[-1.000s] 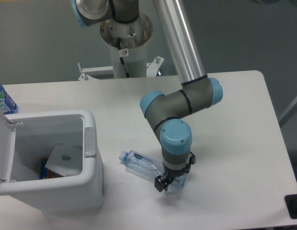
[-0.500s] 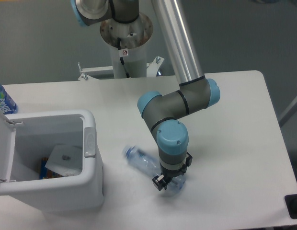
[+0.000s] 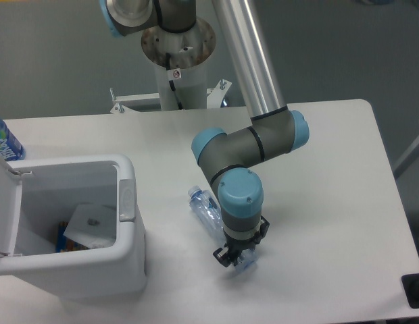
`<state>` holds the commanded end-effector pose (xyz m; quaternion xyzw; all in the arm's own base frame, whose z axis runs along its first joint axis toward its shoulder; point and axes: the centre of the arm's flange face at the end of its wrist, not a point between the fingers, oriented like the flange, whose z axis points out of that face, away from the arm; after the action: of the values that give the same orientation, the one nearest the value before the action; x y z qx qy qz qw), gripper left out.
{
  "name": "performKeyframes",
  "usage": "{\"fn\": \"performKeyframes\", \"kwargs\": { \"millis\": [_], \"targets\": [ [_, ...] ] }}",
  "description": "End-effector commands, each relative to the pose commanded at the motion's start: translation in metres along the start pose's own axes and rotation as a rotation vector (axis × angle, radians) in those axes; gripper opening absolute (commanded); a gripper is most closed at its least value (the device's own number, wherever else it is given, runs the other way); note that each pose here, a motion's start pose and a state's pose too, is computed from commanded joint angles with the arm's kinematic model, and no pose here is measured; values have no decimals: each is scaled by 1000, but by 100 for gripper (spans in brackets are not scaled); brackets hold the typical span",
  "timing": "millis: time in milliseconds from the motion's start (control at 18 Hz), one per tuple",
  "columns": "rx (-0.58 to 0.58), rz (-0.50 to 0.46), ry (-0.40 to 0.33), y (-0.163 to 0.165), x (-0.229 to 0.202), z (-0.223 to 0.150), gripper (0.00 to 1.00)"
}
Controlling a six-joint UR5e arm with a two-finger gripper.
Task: Place the trash in the trash can
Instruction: 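Lower the gripper onto the clear plastic bottle and close on it, then lift the bottle off the table with the gripper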
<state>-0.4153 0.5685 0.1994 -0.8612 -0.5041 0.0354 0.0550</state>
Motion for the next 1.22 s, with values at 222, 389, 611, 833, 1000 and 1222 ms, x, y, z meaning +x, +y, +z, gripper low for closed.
{"fn": "performKeyframes", "kwargs": {
  "millis": [222, 389, 611, 833, 1000, 1222],
  "targets": [
    [59, 51, 16, -8, 0, -36, 58],
    [169, 30, 48, -37, -15, -94, 58],
    [313, -20, 178, -76, -42, -181, 58],
    [439, -19, 291, -91, -59, -260, 58],
    [581, 11, 352, -88, -57, -321, 58],
    [703, 55, 396, -71, -45, -384, 57]
  ]
}}
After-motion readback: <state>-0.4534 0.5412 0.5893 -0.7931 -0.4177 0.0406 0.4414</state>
